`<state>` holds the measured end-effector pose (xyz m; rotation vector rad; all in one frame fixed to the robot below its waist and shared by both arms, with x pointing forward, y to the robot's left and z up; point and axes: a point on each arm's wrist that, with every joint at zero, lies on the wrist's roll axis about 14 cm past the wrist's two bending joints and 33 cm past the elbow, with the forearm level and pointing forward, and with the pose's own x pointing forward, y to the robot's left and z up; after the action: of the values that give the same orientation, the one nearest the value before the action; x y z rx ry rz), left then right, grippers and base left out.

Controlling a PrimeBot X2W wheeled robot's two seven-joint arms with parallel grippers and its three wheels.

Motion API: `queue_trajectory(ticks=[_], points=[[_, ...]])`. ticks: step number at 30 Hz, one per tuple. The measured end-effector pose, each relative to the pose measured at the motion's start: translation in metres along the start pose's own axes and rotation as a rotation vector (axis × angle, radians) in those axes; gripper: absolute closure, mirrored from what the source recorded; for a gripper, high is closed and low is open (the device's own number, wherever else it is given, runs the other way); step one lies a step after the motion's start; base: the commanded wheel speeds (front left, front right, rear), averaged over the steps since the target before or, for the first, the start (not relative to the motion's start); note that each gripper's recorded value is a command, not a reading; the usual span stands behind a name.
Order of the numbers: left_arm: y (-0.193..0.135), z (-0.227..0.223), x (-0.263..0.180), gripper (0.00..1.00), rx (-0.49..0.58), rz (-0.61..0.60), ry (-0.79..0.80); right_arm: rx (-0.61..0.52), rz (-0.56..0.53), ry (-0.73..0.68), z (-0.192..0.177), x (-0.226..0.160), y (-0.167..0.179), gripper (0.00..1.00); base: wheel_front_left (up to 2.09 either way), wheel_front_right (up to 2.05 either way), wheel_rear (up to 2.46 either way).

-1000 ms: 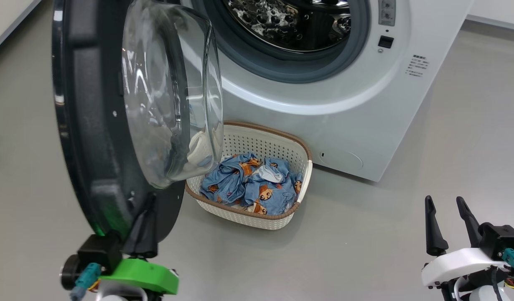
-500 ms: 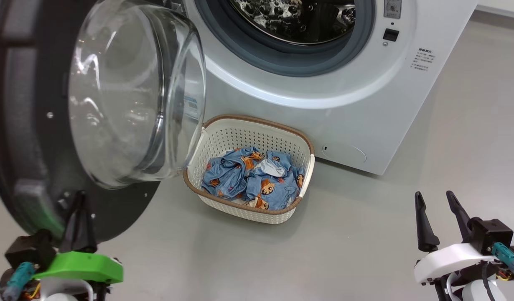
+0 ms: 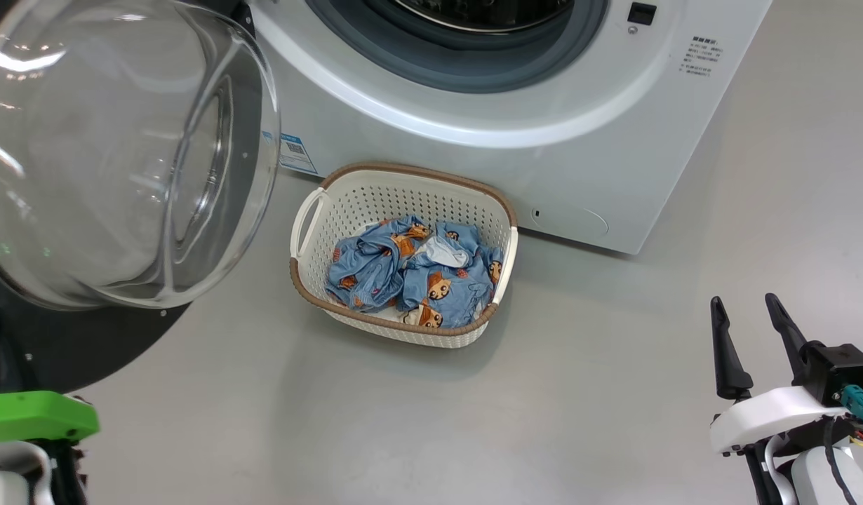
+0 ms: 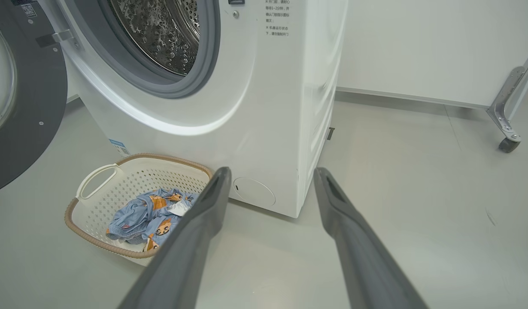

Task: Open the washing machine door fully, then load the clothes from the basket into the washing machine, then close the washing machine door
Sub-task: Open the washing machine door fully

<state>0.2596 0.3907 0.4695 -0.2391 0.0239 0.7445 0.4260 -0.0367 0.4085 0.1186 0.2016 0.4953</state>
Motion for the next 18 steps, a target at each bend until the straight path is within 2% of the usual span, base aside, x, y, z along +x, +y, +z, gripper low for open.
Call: queue_trajectory(ticks=[9,18], points=[[0.026,0.016,0.029,1.00,0.017,0.094,-0.033,-0.009,-0.010,0.019,-0.009,0.006,-0.014,0.00,0.00,0.00,0.00],[0.032,0.013,0.049,1.00,0.012,0.143,-0.023,-0.015,-0.024,0.037,-0.016,0.006,-0.024,0.00,0.00,0.00,0.00]])
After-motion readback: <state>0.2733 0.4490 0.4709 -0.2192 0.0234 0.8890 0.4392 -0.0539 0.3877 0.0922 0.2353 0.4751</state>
